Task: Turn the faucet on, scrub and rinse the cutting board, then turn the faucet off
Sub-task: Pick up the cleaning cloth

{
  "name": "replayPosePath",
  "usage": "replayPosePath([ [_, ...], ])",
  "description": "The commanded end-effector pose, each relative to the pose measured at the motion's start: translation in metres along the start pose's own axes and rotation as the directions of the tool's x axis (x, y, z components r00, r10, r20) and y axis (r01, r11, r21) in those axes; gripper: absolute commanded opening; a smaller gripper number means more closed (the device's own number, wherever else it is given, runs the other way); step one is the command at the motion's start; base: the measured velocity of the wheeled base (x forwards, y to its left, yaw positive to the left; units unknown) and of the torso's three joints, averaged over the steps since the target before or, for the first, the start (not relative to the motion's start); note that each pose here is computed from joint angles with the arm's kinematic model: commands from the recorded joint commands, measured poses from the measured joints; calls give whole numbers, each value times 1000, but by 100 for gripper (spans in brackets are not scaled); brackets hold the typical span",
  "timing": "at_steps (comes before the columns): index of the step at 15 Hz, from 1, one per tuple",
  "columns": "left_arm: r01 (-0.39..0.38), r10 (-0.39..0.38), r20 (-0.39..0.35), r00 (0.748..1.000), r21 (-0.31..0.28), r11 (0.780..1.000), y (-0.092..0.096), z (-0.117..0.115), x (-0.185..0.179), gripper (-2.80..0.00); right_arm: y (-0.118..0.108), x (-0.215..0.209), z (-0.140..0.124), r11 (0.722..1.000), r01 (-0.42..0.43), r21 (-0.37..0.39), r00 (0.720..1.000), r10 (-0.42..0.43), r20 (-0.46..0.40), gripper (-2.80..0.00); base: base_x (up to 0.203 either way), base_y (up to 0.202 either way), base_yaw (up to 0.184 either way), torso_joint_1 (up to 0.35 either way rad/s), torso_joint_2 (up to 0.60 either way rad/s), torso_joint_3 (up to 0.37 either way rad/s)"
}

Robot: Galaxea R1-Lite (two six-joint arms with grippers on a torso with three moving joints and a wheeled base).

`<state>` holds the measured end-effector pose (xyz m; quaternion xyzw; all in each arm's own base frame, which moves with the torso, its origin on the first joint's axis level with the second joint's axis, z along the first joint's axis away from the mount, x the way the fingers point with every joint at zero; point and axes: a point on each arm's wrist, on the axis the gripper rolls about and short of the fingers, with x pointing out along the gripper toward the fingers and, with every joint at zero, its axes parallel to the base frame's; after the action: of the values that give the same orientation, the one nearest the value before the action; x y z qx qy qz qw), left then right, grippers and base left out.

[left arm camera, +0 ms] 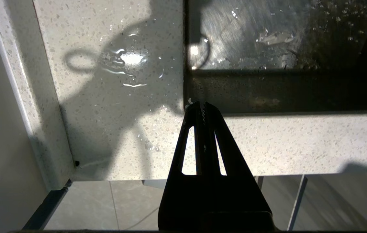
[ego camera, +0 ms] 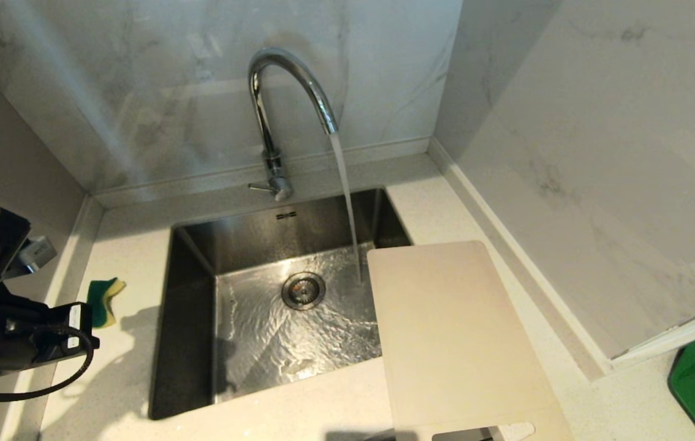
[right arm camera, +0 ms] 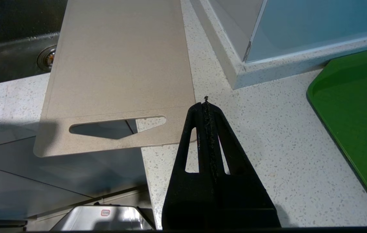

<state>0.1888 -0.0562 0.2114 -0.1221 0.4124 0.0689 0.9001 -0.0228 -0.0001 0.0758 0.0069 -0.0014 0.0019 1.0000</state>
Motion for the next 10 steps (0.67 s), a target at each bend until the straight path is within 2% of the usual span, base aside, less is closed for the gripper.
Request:
replayPosePath([
  [1,-10,10,-7,1000,-5,1000,3,-1,-5,-280,0,0,0,1000,-1,0,1000,1,0,-280,0,0,0,0,0,0],
  [4,-13,13,6,1000,-2,1000,5,3,-7,-280,0,0,0,1000,-1,0,1000,1,0,-280,0,0,0,0,0,0],
  [7,-21,21,-11,1000,5,1000,5,4,-6,-280,0,0,0,1000,-1,0,1000,1,0,-280,0,0,0,0,0,0],
  [10,-33,34,-23,999,33,999,6,3,-3,-280,0,0,0,1000,-1,0,1000,1,0,-280,0,0,0,0,0,0],
])
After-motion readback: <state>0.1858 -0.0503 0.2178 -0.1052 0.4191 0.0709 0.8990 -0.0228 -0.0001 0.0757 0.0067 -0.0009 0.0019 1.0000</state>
